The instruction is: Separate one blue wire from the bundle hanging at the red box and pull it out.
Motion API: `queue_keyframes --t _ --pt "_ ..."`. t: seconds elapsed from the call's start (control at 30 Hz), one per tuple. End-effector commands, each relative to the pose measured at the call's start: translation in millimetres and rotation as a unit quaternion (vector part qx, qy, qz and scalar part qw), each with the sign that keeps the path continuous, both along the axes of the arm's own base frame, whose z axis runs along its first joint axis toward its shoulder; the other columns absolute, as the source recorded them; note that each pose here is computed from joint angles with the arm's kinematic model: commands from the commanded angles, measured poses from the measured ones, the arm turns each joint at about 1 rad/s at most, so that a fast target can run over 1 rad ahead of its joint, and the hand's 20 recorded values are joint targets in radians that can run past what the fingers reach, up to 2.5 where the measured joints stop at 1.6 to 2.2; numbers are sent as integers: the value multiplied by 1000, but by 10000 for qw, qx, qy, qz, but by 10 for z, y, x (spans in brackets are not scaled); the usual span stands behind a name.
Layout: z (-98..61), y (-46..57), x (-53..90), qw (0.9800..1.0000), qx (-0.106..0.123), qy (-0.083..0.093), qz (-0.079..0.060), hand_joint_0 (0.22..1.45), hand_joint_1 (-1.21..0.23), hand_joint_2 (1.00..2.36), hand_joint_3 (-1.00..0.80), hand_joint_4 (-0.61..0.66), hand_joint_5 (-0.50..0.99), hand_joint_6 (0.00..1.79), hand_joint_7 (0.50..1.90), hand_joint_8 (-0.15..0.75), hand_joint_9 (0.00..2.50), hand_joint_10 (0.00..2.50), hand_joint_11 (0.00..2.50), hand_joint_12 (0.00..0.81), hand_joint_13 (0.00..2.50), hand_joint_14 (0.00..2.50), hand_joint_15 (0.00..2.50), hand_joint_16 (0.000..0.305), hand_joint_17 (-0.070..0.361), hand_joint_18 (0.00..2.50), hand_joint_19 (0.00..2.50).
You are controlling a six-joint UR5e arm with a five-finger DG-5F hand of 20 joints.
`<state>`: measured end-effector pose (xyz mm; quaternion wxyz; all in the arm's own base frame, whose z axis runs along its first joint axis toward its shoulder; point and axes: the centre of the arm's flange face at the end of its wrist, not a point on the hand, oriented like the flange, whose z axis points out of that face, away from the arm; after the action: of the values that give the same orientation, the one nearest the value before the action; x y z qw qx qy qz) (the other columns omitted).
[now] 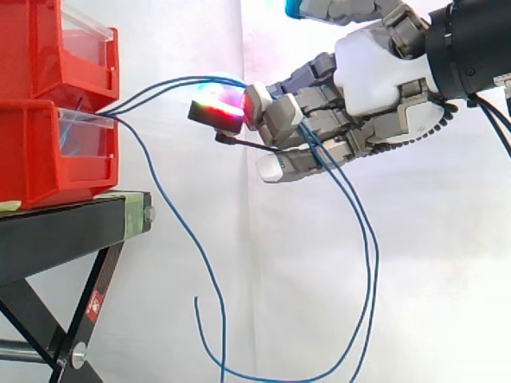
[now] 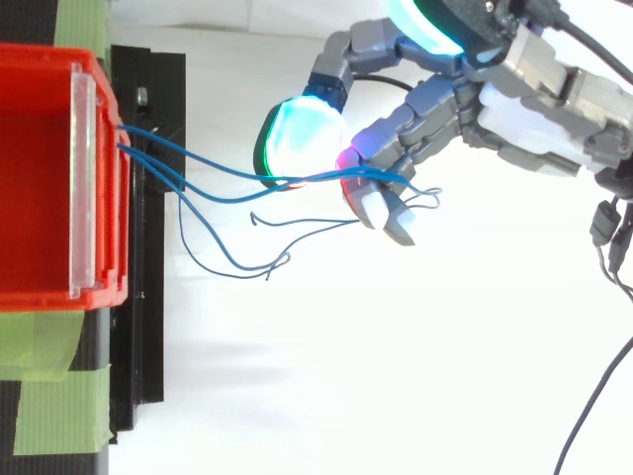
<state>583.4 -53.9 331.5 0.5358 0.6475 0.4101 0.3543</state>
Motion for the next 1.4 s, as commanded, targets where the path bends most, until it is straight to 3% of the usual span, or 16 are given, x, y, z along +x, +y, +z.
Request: queue_keyframes --t 0.0,0.17,0.4,0.7,1.03,1.37 --pt "0 -8 -1 10000 0 1 -6 279 -252 1000 -500 250 -122 545 1191 442 1047 6 1354 572 1074 219 1353 77 174 874 488" --pt "-1 -8 -2 10000 -2 8 -6 283 -634 1000 -500 269 -160 614 1046 430 966 1 1409 558 1019 233 1359 76 170 843 456" --pt "0 0 0 10000 -9 3 -5 363 -852 1000 -500 259 -199 681 956 382 878 2 1475 487 1003 0 1509 68 152 773 461" --pt "0 0 0 10000 -16 6 -3 573 -865 1004 -448 175 -217 809 858 289 850 11 1466 365 955 11 1518 51 115 680 527" --pt "1 2 2 10000 -12 -1 4 662 -842 1015 -296 162 -215 832 840 286 875 11 1442 360 975 10 1513 48 109 690 527" --pt "1 -7 1 10000 -19 2 -2 643 -785 1018 -182 155 -203 848 834 284 905 10 1414 354 1000 9 1517 47 107 703 554"
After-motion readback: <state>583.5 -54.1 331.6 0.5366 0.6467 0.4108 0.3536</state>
